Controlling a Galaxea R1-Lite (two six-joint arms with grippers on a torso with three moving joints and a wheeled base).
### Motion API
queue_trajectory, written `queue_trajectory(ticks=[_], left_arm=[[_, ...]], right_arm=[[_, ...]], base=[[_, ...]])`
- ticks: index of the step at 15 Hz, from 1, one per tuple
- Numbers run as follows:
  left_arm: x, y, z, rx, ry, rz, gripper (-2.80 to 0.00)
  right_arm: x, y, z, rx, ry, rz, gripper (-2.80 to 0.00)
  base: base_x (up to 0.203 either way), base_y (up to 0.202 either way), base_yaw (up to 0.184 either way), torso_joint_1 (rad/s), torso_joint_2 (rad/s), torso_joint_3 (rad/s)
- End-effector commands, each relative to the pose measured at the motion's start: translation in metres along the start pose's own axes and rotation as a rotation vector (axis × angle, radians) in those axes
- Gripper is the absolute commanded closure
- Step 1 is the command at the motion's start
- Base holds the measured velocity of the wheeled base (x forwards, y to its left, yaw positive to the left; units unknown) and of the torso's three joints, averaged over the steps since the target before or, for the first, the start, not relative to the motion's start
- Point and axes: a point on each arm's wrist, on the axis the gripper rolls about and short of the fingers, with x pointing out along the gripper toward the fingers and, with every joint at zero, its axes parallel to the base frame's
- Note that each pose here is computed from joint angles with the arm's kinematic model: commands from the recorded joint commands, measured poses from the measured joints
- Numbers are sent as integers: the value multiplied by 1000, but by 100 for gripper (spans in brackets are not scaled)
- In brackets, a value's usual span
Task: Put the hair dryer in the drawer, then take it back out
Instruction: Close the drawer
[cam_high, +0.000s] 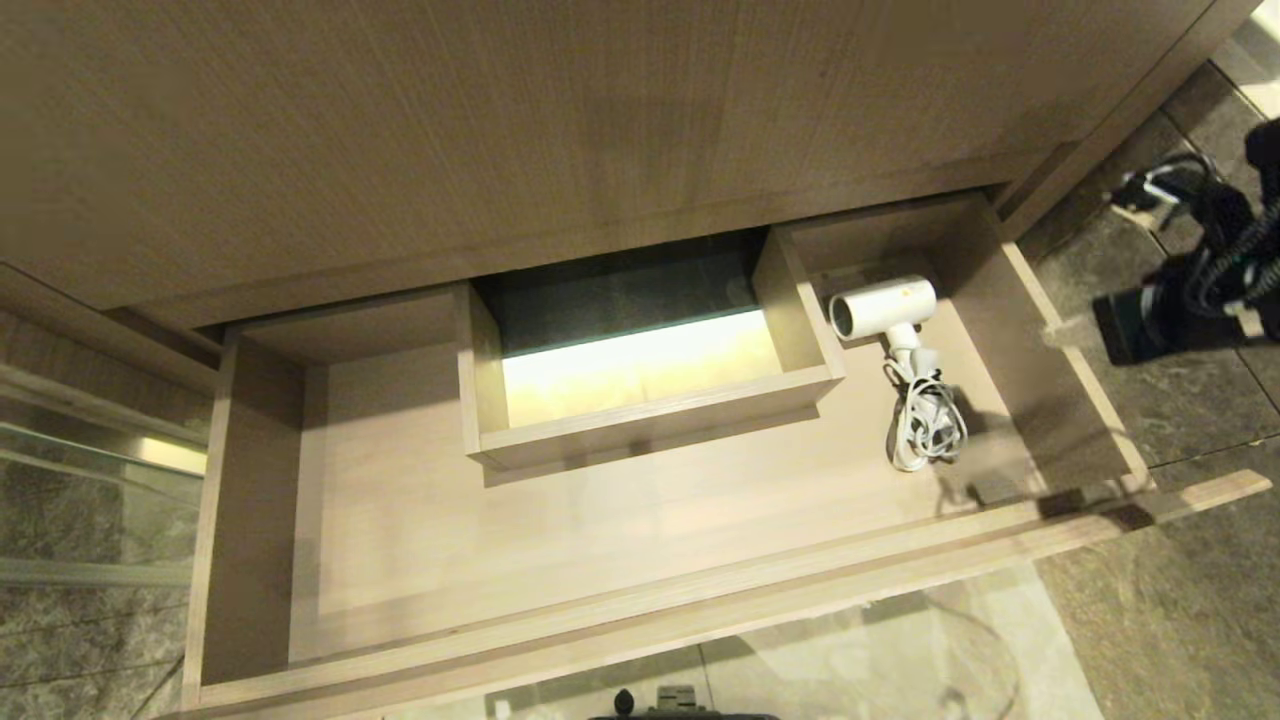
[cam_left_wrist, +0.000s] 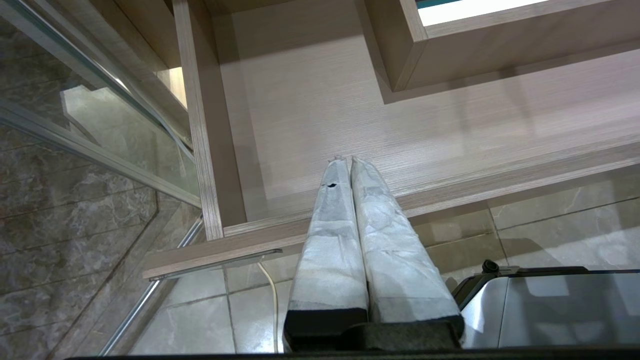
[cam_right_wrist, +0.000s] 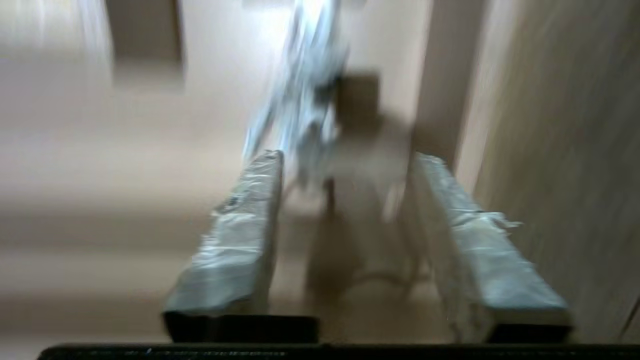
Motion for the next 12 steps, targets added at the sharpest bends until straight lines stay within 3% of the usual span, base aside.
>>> queue_trajectory(ticks=[1, 4, 6, 9, 12], left_arm=[[0, 0, 0, 0, 1, 0, 0], [0, 0, 0, 0, 1, 0, 0], [0, 0, 0, 0, 0, 0, 0], [0, 0, 0, 0, 0, 0, 0], [0, 0, 0, 0, 1, 0, 0]], right_arm=[[-63, 23, -71, -19, 90, 2, 0], [-73, 48, -154, -38, 330, 50, 0], [-67, 55, -183, -48, 443, 59, 0], [-52, 55, -186, -53, 457, 56, 0], [-22, 47, -169, -58, 332, 13, 0]], base=[[0, 0, 0, 0, 0, 0], [0, 0, 0, 0, 0, 0], [0, 0, 0, 0, 0, 0], [0, 0, 0, 0, 0, 0], [0, 0, 0, 0, 0, 0]])
